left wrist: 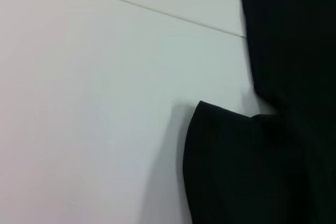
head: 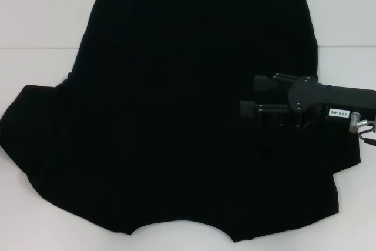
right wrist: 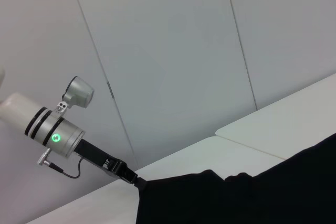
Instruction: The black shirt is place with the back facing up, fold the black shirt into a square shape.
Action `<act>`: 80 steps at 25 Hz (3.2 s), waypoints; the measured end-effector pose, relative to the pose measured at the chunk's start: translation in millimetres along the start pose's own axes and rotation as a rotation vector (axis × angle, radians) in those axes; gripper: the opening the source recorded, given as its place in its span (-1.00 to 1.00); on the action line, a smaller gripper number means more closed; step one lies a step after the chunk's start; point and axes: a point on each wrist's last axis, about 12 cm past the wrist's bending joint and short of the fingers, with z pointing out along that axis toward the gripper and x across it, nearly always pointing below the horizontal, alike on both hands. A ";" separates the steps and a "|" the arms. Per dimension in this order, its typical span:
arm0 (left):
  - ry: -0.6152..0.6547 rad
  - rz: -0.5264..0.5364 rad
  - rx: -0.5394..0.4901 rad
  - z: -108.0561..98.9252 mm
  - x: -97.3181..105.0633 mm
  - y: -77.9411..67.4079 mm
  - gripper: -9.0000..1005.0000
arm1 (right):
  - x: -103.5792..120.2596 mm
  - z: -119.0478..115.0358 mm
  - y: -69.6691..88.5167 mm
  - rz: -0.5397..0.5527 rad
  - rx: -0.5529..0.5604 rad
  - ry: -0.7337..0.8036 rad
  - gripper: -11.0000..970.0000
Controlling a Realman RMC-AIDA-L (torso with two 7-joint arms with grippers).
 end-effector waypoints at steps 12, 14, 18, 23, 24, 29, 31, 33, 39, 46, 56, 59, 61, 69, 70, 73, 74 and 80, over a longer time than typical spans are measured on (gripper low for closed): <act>-0.019 -0.054 -0.014 -5.7 7.7 11.6 -0.98 | 0.3 0.0 0.2 0.001 0.000 0.000 0.89; -0.019 -0.056 -0.014 -6.1 8.5 12.2 -0.98 | -0.1 0.3 0.1 0.000 -0.001 0.000 0.89; -0.013 -0.058 -0.005 -5.9 9.8 11.4 -0.97 | -0.3 0.1 -0.1 -0.001 0.000 0.000 0.89; 0.010 -0.051 0.048 -5.4 9.6 3.4 -0.97 | -0.9 0.2 -0.3 -0.002 -0.001 0.000 0.89; 0.013 -0.049 0.060 -5.7 9.1 1.9 -0.97 | -1.0 0.2 -0.3 -0.003 -0.001 0.000 0.89; 0.012 -0.052 0.079 -9.3 7.9 1.1 -0.97 | -0.3 -0.3 -0.3 -0.001 0.000 0.001 0.89; 0.005 -0.067 0.076 -11.0 9.3 3.7 -0.97 | 0.2 -0.7 -0.2 0.000 0.001 0.001 0.89; -0.001 -0.081 0.074 -12.3 11.2 6.3 -0.97 | 0.6 -0.8 -0.1 0.002 0.001 0.001 0.89; -0.011 -0.116 0.063 -15.6 18.3 14.2 -0.97 | 1.2 -0.6 0.2 0.003 0.001 0.000 0.89; -0.014 -0.133 0.084 -14.5 22.9 13.7 -0.97 | 0.3 -1.0 -0.4 0.000 0.002 0.000 0.89; -0.067 -0.106 0.178 -6.1 7.4 -3.8 -0.96 | 2.3 -2.8 -0.3 0.003 0.006 0.001 0.89; -0.075 -0.075 0.212 0.4 -0.1 -14.0 -0.96 | 3.9 -4.0 0.1 0.003 0.007 0.001 0.89; -0.071 -0.051 0.230 4.5 -3.0 -20.4 -0.96 | 4.9 -4.9 0.4 0.004 0.008 0.001 0.89; -0.031 0.143 0.440 27.0 -5.7 -78.6 -0.96 | 8.5 -7.9 1.4 0.012 0.009 0.002 0.89; -0.014 0.186 0.473 31.0 -3.8 -90.0 -0.96 | 8.6 -7.9 1.5 0.012 0.008 0.002 0.89; 0.050 0.279 0.514 40.0 1.2 -112.3 -0.96 | 8.5 -8.7 1.2 0.012 0.009 0.003 0.89; 0.070 0.301 0.522 42.0 2.7 -117.3 -0.96 | 8.4 -9.0 1.1 0.012 0.009 0.003 0.89; 0.115 0.413 0.576 46.1 10.2 -139.3 -0.80 | 5.6 -9.7 -0.1 0.005 0.010 0.004 0.89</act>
